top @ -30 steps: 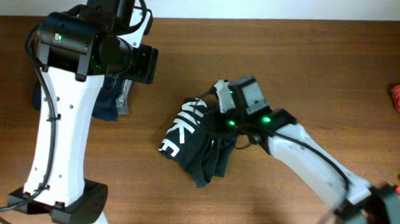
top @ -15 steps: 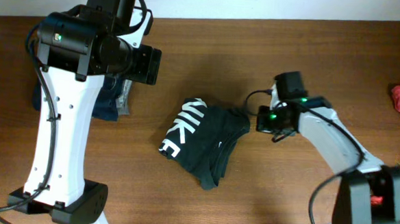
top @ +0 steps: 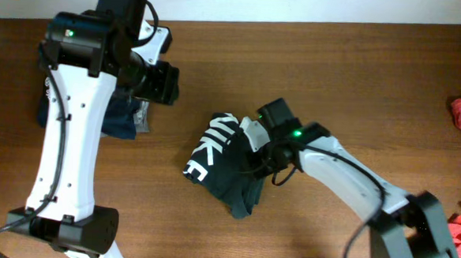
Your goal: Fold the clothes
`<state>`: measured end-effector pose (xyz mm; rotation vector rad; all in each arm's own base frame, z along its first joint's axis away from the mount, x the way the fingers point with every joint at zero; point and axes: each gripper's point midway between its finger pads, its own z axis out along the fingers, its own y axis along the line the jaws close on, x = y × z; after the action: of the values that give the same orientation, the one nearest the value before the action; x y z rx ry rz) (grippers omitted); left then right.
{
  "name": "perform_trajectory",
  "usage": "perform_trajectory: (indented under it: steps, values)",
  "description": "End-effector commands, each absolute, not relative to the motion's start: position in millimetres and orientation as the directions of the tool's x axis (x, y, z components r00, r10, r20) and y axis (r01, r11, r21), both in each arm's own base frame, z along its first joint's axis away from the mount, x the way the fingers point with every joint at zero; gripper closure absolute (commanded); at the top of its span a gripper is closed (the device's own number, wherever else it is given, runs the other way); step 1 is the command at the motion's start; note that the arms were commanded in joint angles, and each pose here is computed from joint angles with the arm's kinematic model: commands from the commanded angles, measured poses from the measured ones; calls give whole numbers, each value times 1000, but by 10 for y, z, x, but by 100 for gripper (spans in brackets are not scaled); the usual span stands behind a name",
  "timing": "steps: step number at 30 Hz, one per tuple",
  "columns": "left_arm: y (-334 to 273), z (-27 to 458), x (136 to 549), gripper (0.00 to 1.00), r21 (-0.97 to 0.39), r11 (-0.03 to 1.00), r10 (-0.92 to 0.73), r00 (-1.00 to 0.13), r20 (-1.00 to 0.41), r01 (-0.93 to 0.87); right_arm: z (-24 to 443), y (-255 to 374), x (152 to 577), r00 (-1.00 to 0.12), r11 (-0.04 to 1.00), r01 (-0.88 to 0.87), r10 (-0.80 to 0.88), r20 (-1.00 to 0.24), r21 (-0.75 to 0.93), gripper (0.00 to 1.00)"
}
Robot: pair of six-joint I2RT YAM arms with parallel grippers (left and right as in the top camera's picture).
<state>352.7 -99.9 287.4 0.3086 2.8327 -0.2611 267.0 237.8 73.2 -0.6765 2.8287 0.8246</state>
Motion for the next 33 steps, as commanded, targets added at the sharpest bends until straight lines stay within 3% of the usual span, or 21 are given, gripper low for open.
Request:
perform_trajectory:
  steps: [1, 5, 8, 10, 15, 16, 19, 20, 21, 28, 33]
  values:
    - [-1067, 2562, 3347, 29, -212, 945, 216, -961, -172, 250, 249, 2158, 2823, -934, 871, -358, -331, -137, 337, 96]
    - [-1021, 2140, 3144, 29, -248, 949, 202, -979, -6, 197, -211, 1879, 2757, -975, 940, -203, -221, 36, 273, 96]
    - [-1097, 1928, 3078, 29, -299, 937, 202, -978, 46, 180, -61, 1949, 2779, -976, 904, -189, -216, 28, 382, 96]
    - [-1215, 1805, 3064, 29, -358, 917, 207, -977, 55, 174, 266, 2055, 2834, -970, 840, -232, -239, -49, 491, 96]
    - [-1565, 1265, 2943, 30, -488, 851, 262, -962, 70, 196, 960, 2057, 3103, -937, 791, -323, -192, -291, 519, 92]
    - [-1665, 1167, 2901, 35, -526, 819, 299, -953, 51, 229, 998, 2079, 3143, -926, 783, -347, -199, -322, 515, 92]
    - [-1719, 820, 2800, 73, -522, 813, 327, -944, 46, 256, 970, 2052, 3260, -912, 798, -362, -196, -360, 482, 92]
    - [-1725, 720, 2776, 90, -521, 812, 332, -942, 40, 264, 953, 2057, 3300, -908, 800, -365, -194, -370, 476, 92]
    - [-1721, 635, 2769, 100, -515, 813, 335, -942, 31, 272, 946, 2069, 3330, -905, 798, -370, -193, -380, 476, 92]
    - [-1578, 50, 2518, 100, -474, 840, 324, -945, 46, 265, 460, 2155, 3545, -935, 813, -295, -138, -326, 503, 93]
    - [-1564, -39, 2615, 99, -449, 847, 316, -949, -7, 285, -151, 1893, 3480, -990, 913, -42, 15, -139, 405, 96]
